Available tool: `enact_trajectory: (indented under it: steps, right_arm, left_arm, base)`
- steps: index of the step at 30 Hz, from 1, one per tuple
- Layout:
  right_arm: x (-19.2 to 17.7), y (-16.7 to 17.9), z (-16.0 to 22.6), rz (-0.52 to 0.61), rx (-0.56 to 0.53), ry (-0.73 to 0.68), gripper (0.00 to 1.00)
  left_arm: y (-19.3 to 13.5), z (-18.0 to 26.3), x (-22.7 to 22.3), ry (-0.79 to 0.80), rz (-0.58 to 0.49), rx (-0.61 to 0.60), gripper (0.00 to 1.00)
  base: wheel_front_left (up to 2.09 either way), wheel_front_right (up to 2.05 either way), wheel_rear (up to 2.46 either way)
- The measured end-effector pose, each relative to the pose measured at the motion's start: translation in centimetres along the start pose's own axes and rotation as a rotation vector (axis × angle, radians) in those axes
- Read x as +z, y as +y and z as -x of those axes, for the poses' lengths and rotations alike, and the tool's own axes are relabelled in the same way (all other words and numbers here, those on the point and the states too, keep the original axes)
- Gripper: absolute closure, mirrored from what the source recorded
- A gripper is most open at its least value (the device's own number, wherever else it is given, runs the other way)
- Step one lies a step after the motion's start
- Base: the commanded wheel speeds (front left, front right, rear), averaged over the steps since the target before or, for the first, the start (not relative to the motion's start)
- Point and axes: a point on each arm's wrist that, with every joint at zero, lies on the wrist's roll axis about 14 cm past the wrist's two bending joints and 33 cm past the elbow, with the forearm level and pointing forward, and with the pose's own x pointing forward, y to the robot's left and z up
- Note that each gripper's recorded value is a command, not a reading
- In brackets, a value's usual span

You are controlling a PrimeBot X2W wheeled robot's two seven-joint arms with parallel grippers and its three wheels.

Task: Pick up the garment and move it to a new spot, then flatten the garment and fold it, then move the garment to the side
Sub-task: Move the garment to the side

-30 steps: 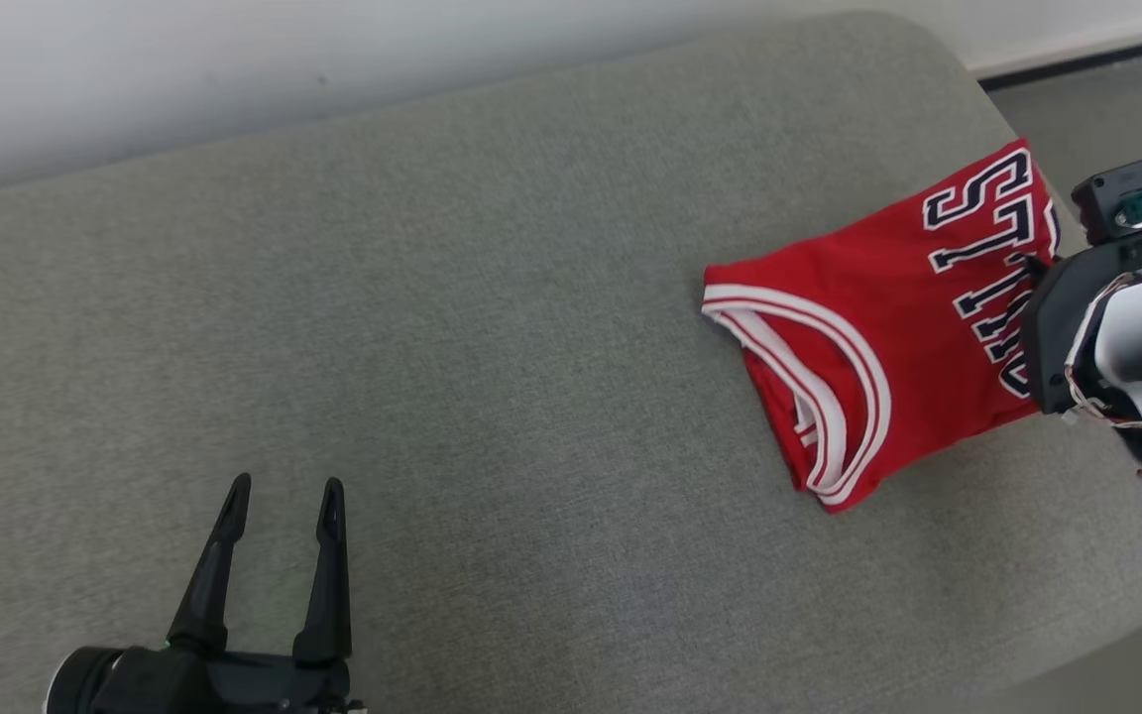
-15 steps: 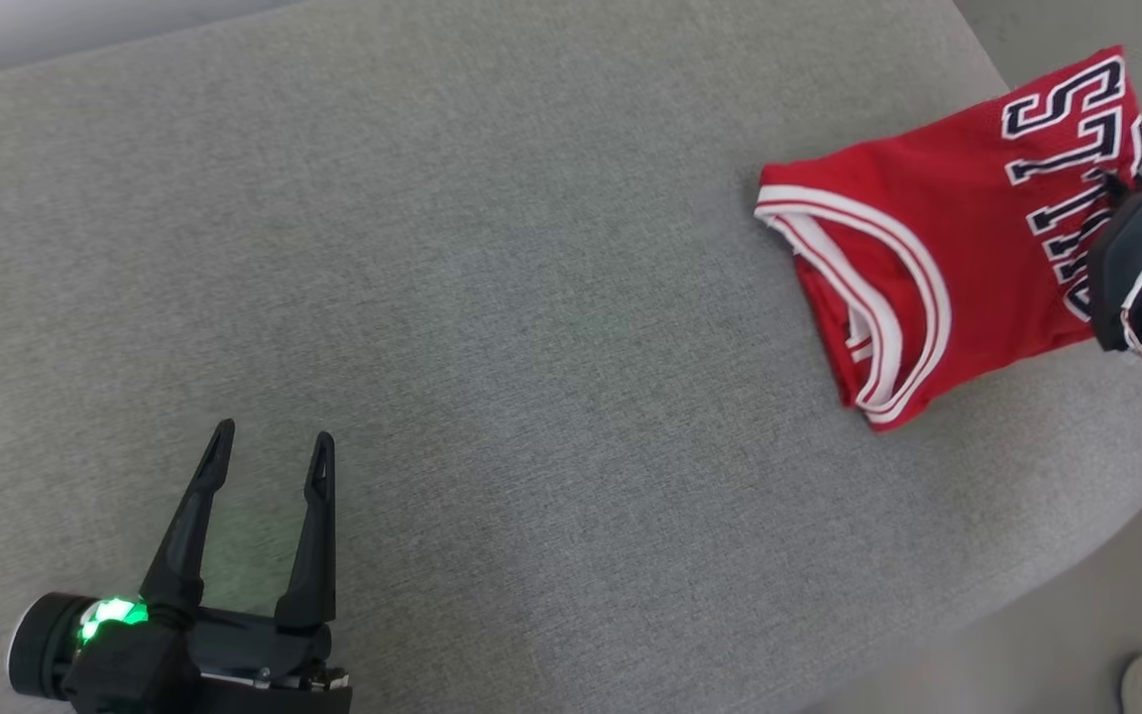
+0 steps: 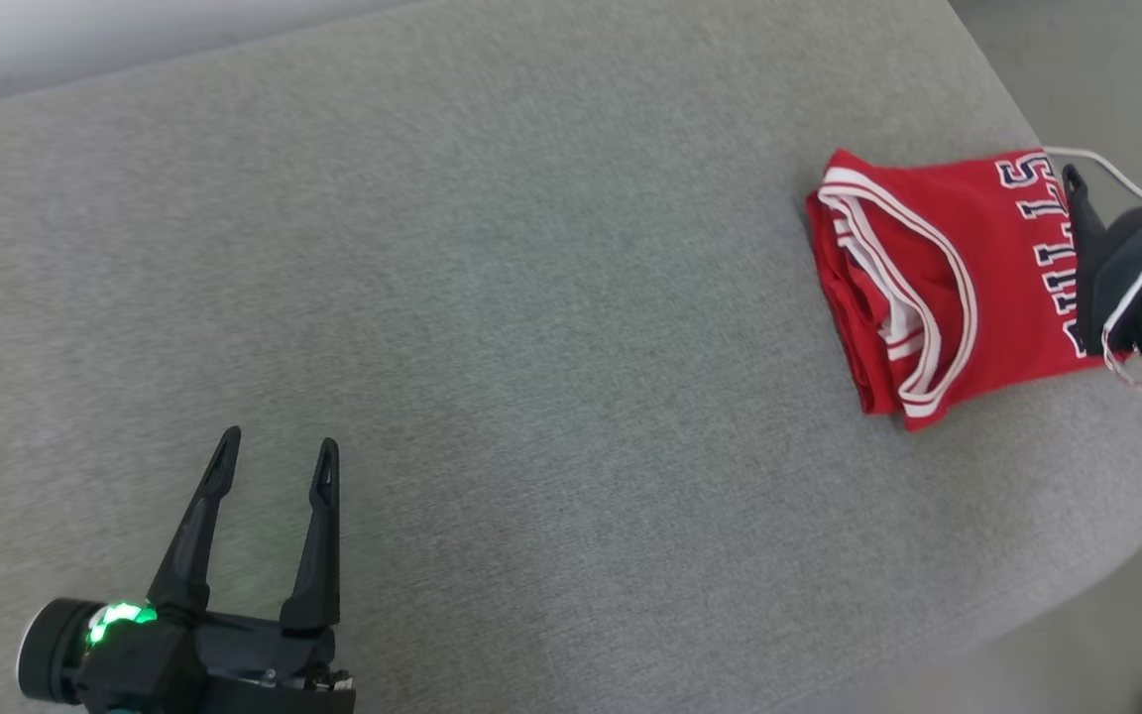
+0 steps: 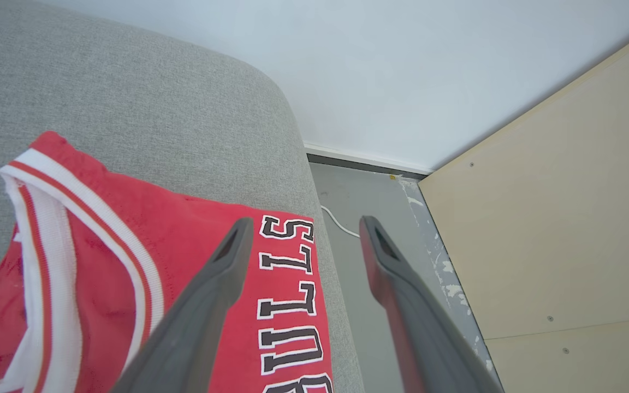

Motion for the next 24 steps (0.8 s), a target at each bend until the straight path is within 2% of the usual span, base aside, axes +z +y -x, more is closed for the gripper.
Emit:
enact_trajectory:
  steps: [8,12,17,24]
  right_arm:
    - [1.4,2.7,1.0,-0.113,0.060,-0.164,0.00]
    - [2.3,5.8,2.1,-0.170,0.127,-0.258,0.00]
    - [4.2,11.3,4.5,-0.191,0.263,-0.378,0.00]
    - [5.2,15.9,8.5,-0.260,0.390,-0.492,0.00]
  left_arm:
    - [2.1,3.0,1.1,0.018,-0.047,0.111,0.00]
    - [3.7,5.2,2.0,0.019,-0.074,0.191,0.00]
    - [5.3,8.1,3.3,0.014,-0.107,0.281,0.00]
    - [6.8,12.0,4.6,0.008,-0.140,0.381,0.00]
  base:
    - [0.00,0.00,0.00]
    - [0.00,0.00,0.00]
    - [0.00,0.00,0.00]
    - [0.00,0.00,0.00]
